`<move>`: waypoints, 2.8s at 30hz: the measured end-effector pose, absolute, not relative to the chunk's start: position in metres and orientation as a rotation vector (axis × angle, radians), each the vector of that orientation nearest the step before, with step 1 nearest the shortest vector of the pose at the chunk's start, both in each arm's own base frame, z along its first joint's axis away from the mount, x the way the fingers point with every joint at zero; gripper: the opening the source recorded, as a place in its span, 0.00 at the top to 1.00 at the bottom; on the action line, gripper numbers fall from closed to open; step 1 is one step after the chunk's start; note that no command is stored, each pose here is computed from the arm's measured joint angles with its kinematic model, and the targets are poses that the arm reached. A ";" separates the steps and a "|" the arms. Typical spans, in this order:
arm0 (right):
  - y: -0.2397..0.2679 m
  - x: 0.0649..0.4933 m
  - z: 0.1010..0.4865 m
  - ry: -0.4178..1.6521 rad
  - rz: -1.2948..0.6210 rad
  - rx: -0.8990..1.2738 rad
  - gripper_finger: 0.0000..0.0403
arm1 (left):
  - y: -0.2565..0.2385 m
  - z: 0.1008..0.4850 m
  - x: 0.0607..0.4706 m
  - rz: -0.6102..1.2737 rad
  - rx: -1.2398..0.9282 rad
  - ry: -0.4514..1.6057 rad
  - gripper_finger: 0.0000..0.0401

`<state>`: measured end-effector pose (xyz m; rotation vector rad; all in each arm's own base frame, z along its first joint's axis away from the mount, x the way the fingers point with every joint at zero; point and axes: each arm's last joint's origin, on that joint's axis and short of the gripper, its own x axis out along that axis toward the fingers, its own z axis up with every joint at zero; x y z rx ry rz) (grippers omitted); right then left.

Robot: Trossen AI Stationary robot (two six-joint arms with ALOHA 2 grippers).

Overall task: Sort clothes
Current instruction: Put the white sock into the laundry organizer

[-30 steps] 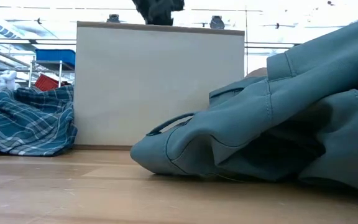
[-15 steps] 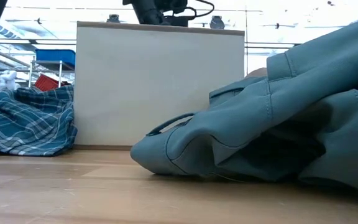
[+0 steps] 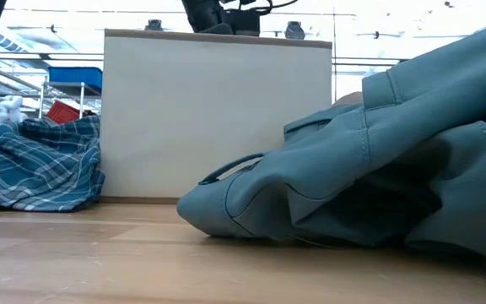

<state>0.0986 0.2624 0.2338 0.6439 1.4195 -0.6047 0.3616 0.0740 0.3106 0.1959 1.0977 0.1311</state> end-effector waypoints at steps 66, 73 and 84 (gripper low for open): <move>0.218 0.118 0.155 1.633 -0.254 0.475 0.98 | 0.020 0.384 0.359 -0.138 0.100 0.818 0.60; 0.218 0.126 0.215 1.712 -0.368 0.326 1.00 | 0.020 0.384 0.359 -0.138 0.099 0.818 0.60; 0.218 0.140 0.339 1.324 -0.343 0.272 1.00 | 0.015 0.385 0.359 -0.298 0.027 0.794 0.60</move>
